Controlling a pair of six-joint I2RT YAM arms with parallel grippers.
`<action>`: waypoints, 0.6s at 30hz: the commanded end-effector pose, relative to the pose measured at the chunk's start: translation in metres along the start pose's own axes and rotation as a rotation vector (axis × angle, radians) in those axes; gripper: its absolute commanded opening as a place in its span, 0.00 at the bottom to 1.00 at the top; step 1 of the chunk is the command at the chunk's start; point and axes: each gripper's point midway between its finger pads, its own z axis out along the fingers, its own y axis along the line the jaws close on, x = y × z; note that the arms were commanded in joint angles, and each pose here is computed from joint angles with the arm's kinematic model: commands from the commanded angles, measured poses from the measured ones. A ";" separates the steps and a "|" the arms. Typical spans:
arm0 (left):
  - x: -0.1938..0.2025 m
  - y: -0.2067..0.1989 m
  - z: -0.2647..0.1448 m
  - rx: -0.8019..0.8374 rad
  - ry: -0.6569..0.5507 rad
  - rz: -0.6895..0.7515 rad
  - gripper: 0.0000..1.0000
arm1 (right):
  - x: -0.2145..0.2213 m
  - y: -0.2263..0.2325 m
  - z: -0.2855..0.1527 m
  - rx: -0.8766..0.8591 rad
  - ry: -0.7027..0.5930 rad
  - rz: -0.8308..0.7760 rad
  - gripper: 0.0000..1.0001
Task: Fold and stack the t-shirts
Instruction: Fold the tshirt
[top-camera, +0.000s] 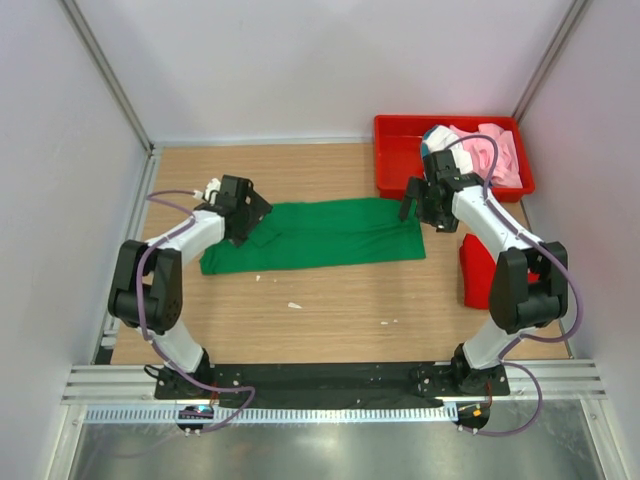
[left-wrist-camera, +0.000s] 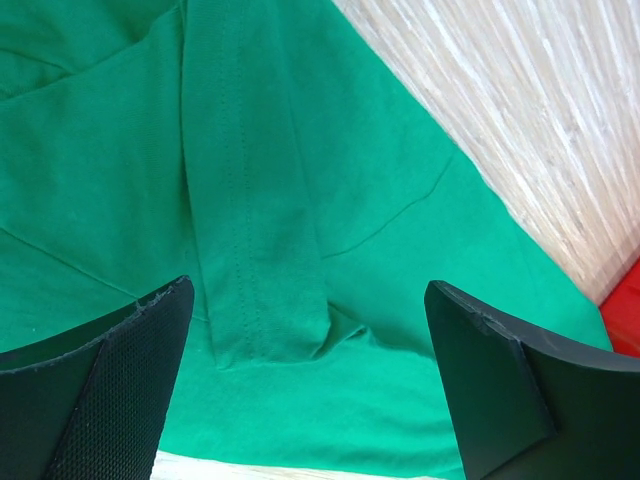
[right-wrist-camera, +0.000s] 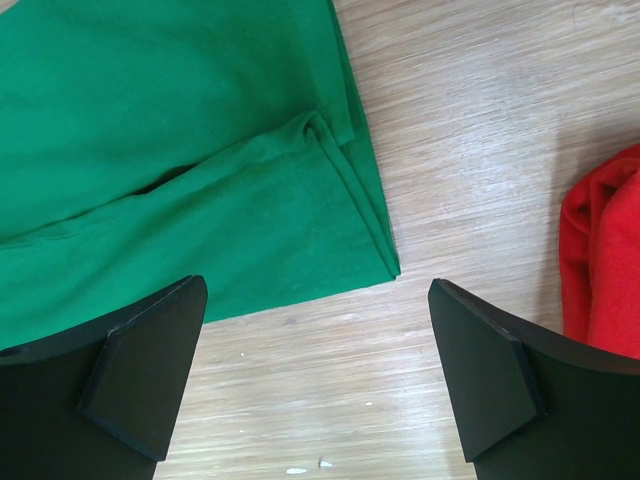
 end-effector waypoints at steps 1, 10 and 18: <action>0.000 -0.003 0.000 0.015 -0.009 -0.014 0.98 | -0.018 0.006 -0.005 -0.003 -0.055 -0.006 1.00; -0.001 -0.008 0.017 0.002 -0.008 -0.003 0.94 | -0.016 0.000 0.002 0.029 -0.052 -0.009 1.00; 0.000 -0.013 0.022 0.011 0.001 -0.002 0.87 | -0.020 0.001 0.003 0.033 -0.059 -0.007 1.00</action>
